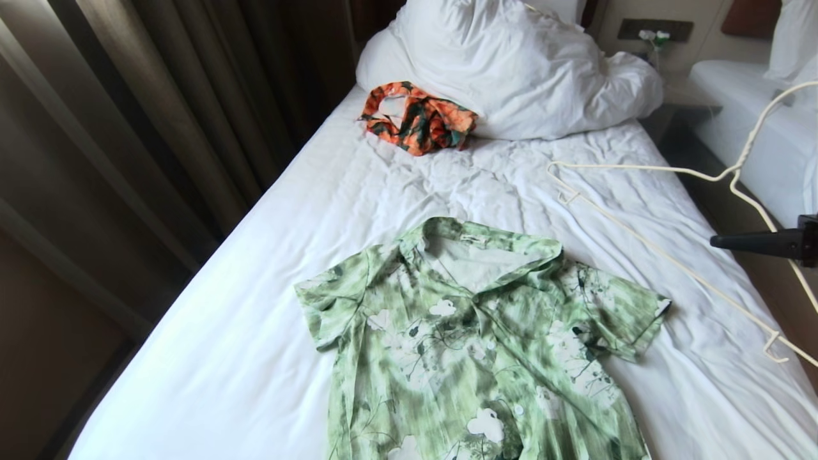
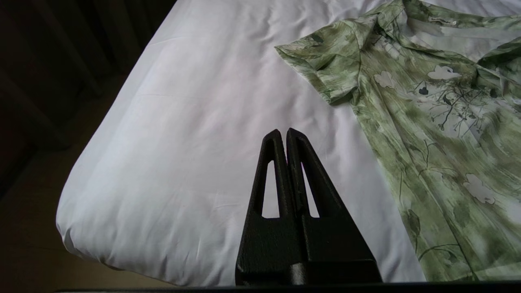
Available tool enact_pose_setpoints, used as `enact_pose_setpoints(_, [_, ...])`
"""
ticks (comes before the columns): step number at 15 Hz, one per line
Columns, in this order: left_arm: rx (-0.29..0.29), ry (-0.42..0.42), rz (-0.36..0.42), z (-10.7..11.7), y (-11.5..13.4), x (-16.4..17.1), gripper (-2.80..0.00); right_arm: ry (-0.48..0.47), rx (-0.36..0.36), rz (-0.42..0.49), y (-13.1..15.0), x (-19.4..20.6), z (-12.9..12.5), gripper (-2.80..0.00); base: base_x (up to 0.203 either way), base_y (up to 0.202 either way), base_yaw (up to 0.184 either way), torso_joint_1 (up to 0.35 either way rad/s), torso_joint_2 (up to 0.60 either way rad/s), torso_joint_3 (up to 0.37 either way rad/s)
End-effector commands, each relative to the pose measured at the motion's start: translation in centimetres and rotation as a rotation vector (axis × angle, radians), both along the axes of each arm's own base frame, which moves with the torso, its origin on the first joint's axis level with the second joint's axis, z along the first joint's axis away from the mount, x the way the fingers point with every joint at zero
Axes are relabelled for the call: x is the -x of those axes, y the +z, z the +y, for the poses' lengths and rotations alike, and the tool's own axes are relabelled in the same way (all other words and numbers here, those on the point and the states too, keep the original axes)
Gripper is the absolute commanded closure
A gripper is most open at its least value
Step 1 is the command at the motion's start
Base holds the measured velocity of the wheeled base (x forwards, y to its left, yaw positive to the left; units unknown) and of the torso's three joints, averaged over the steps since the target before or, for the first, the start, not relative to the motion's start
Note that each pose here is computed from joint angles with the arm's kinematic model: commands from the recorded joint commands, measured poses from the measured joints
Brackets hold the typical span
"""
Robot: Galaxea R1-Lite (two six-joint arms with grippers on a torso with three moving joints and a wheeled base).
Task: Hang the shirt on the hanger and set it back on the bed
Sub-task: Lift the shirt and hanger
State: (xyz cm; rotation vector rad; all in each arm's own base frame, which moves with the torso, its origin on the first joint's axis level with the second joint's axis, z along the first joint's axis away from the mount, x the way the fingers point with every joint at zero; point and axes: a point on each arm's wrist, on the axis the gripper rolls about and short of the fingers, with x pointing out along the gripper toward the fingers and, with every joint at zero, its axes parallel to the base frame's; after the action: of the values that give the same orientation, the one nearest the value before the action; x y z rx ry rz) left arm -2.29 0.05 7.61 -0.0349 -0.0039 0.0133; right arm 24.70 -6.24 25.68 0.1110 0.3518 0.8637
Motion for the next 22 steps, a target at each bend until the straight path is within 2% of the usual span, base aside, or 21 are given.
enact_pose_setpoints(1, [0.000, 0.000, 0.000, 0.0, 0.0, 0.0, 0.00, 0.111, 0.014, -0.057, 1.5, 0.2, 2.9, 0.00, 0.000, 0.000, 0.000, 0.000, 0.00, 0.000])
enact_pose_setpoints(4, [0.000, 0.000, -0.001, 0.0, 0.0, 0.0, 0.00, 0.229, 0.007, -0.055, 1.3, -0.6, 5.6, 0.00, 0.000, 0.000, 0.000, 0.000, 0.00, 0.000])
enact_pose_setpoints(7, [0.000, 0.000, -0.001, 0.0, 0.0, 0.0, 0.00, 0.261, 0.007, -0.047, -0.8, -3.9, 5.5, 0.00, 0.000, 0.000, 0.000, 0.000, 0.00, 0.000])
enact_pose_setpoints(9, [0.000, 0.000, -0.001, 0.0, 0.0, 0.0, 0.00, 0.291, 0.028, -0.111, -2.3, -6.5, 5.7, 0.00, 0.000, 0.000, 0.000, 0.000, 0.00, 0.000])
enact_pose_setpoints(11, [0.000, 0.000, -0.001, 0.0, 0.0, 0.0, 0.00, 0.355, 0.053, -0.200, -2.2, -7.6, 7.9, 0.00, 0.000, 0.000, 0.000, 0.000, 0.00, 0.000])
enact_pose_setpoints(13, [0.000, 0.000, 0.000, 0.0, 0.0, 0.0, 0.00, 0.377, 0.068, -0.202, -2.1, -7.7, 9.5, 0.00, 0.000, 0.000, 0.000, 0.000, 0.00, 0.000])
enact_pose_setpoints(15, [0.000, 0.000, -0.001, 0.0, 0.0, 0.0, 0.00, 0.363, 0.084, -0.180, -2.3, -7.7, 10.4, 0.00, 0.000, 0.000, 0.000, 0.000, 0.00, 0.000])
enact_pose_setpoints(19, [0.000, 0.000, -0.001, 0.0, 0.0, 0.0, 0.00, 0.349, 0.080, -0.162, -1.7, -5.8, 10.5, 0.00, 0.000, 0.000, 0.000, 0.000, 0.00, 0.000])
enact_pose_setpoints(22, [0.000, 0.000, -0.001, 0.0, 0.0, 0.0, 0.00, 0.268, 0.148, -0.145, -1.5, -4.0, 11.3, 0.00, 0.000, 0.000, 0.000, 0.000, 0.00, 0.000])
